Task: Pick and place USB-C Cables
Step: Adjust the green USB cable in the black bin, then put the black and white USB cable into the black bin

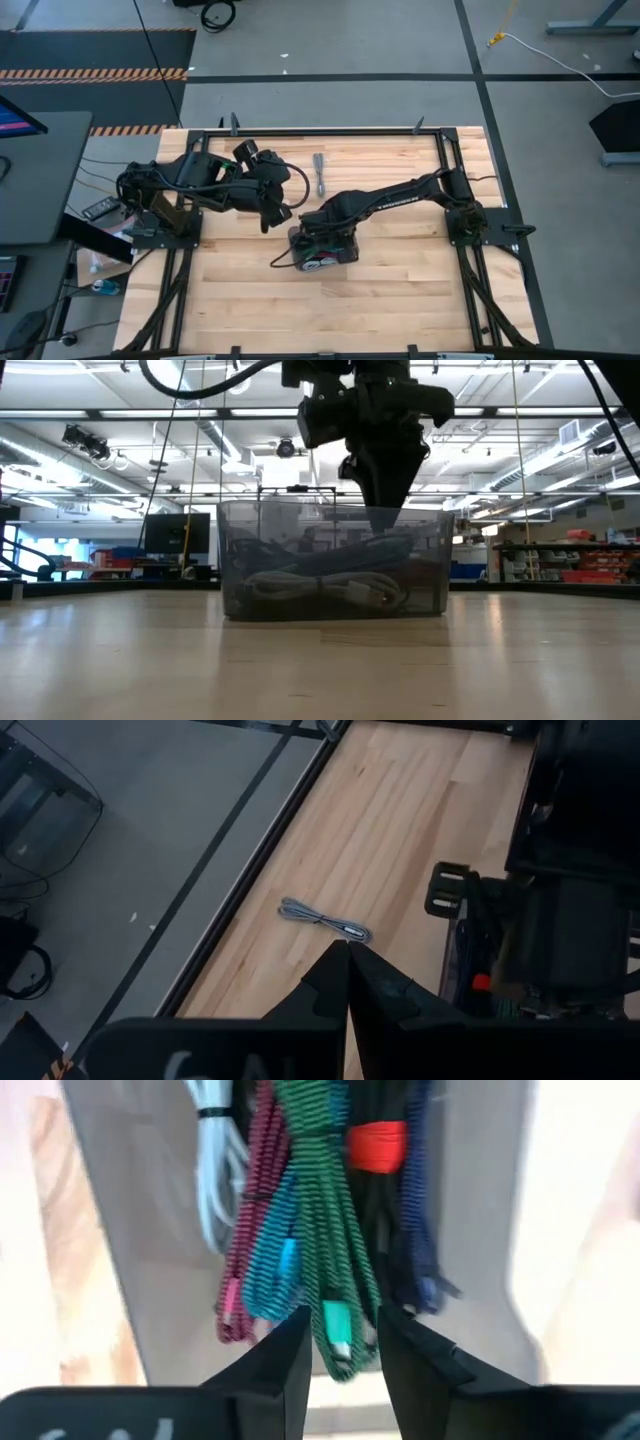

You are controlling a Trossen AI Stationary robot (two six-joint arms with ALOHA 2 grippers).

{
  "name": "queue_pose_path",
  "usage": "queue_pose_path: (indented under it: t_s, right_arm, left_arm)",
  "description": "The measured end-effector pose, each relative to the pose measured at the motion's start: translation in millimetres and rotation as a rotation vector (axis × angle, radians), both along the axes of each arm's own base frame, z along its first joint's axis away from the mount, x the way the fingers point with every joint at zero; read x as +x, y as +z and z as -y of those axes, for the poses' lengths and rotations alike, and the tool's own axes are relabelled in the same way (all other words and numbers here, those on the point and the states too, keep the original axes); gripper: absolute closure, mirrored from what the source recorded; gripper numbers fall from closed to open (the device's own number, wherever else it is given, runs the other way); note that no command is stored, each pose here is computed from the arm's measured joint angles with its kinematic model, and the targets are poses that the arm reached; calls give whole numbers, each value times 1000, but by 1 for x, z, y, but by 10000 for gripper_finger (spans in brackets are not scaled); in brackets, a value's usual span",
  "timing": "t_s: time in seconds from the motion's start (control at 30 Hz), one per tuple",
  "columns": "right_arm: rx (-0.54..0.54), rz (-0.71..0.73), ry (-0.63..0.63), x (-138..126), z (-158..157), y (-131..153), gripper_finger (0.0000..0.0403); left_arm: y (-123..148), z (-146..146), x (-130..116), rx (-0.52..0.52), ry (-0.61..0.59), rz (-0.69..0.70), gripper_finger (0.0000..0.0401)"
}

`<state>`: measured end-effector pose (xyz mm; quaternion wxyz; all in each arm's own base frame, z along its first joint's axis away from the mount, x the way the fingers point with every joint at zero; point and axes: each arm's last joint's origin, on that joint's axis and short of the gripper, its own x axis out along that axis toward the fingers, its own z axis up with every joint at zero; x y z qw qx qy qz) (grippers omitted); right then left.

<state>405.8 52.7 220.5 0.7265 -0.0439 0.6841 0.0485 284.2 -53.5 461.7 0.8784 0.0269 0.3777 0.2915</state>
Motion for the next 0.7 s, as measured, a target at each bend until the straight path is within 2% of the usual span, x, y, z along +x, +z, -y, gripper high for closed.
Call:
queue_pose_path:
  t_s: [0.27, 0.47, 0.7]
  right_arm:
    - [-101, 19, -28, 1, 15, 48, 278]
    - [-313, -21, -80, -11, 42, 82, 276]
    - [-299, 116, -286, -48, 86, 134, 276]
  left_arm:
    - [0, -6, 1, -2, 22, 3, 388]
    - [0, -20, 2, -2, 74, -5, 388]
    - [-1, -32, 2, 5, 111, -28, 387]
